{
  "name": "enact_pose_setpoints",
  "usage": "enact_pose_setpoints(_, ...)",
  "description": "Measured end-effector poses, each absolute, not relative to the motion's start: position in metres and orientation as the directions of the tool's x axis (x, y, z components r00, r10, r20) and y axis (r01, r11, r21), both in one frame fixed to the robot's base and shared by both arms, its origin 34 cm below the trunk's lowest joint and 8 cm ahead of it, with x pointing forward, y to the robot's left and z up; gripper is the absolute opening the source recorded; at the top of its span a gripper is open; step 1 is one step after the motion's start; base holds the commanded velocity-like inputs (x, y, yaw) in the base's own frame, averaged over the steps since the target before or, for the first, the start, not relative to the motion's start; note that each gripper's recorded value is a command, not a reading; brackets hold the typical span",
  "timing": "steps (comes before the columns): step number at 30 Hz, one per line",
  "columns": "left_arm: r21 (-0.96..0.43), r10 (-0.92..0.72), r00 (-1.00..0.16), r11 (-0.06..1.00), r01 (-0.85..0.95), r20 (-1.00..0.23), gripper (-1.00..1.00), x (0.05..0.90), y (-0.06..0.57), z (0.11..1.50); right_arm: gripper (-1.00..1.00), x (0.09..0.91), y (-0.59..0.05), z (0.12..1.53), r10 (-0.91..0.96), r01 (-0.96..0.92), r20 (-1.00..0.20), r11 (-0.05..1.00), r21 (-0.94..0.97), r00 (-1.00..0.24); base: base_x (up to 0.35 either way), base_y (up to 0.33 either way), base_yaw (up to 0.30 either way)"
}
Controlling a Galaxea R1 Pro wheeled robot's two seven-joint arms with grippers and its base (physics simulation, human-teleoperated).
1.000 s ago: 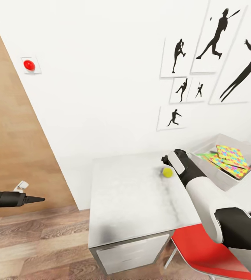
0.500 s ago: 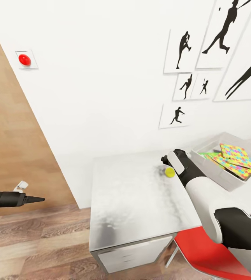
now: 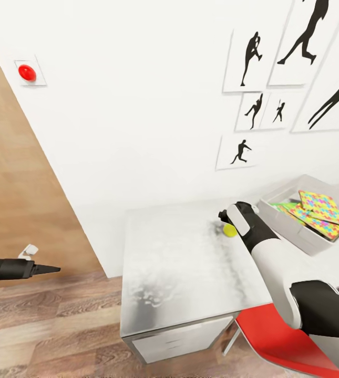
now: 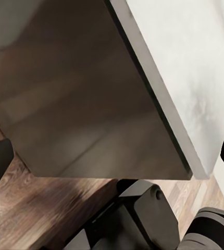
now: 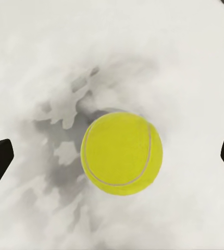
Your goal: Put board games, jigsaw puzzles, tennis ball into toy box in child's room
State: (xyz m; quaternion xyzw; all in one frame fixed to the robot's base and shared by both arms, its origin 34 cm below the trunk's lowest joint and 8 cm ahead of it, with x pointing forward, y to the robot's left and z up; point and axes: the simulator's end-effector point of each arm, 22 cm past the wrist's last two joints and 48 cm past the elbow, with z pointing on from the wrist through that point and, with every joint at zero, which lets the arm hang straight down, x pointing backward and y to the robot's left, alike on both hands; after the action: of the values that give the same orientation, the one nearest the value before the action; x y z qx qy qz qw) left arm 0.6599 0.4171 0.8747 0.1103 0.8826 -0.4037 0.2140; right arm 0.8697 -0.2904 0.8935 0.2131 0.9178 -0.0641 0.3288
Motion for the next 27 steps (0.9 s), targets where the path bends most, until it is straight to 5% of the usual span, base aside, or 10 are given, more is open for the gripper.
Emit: enact_pose_setpoints(27, -0.681, 0.021, -0.904, 0.651, 0.336, -0.426, 1.0, 0.657, 0.417, 0.851, 1.0, 0.872, -0.296, 0.864, 0.361, 0.452, -0.623, 0.892, 0.012, -0.694, 0.025, 0.0, 0.0)
